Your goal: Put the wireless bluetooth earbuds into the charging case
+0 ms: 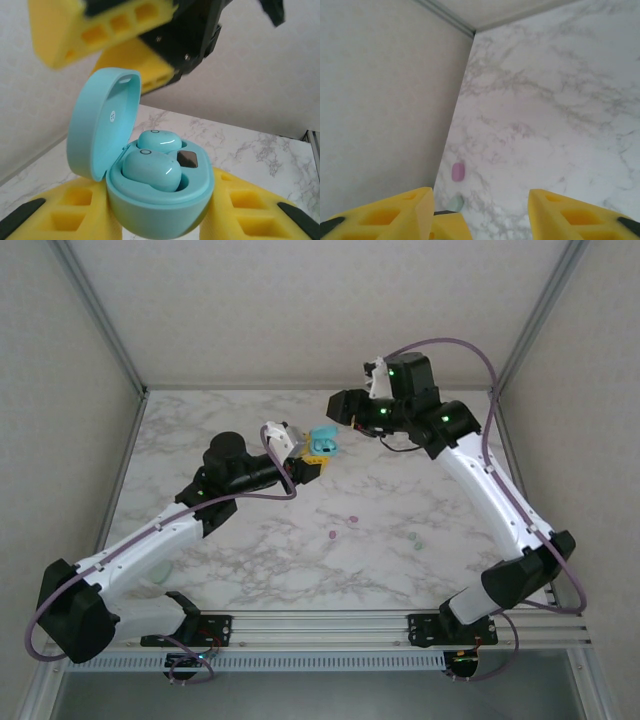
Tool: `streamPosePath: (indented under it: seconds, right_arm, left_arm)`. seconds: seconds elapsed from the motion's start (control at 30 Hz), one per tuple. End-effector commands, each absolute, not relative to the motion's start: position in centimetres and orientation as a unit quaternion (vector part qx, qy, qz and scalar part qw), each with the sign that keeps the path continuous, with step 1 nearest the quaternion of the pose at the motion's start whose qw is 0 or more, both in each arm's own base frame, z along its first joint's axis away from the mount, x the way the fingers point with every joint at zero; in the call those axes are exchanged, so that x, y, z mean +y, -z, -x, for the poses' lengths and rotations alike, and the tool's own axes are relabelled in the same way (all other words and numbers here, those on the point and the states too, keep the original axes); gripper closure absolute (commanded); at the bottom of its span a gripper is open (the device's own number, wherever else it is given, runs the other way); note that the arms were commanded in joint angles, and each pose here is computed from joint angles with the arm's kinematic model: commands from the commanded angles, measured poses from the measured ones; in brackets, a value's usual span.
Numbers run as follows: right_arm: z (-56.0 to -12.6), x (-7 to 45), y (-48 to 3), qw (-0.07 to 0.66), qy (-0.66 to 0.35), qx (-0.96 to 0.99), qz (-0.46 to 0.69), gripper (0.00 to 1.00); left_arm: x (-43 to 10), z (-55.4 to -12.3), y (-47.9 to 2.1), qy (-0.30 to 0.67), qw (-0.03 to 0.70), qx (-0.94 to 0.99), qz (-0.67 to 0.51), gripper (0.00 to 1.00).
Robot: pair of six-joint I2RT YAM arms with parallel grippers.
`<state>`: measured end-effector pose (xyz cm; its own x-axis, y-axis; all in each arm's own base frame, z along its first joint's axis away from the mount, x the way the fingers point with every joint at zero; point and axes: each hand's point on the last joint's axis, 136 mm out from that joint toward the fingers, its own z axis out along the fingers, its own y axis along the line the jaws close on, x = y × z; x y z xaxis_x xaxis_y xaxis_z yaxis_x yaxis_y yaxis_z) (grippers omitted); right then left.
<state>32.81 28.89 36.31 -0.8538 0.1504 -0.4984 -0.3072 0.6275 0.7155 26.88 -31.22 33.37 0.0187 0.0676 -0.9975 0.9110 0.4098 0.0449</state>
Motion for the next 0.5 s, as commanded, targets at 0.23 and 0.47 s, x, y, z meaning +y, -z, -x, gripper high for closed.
streamPosePath:
  seconds: [0.23, 0.47]
  right_arm:
    - [-28.5, 29.4, -36.5, 0.204, -0.485, 0.846, 0.092, 0.42]
    - [-27.6, 28.8, -37.5, 0.176, -0.570, 0.800, 0.067, 0.37]
  left_arm:
    - [-31.2, -26.7, -36.9, 0.370, 0.625, 0.567, -0.390, 0.85]
    - [-31.6, -26.8, -37.3, 0.377, 0.623, 0.563, -0.391, 0.85]
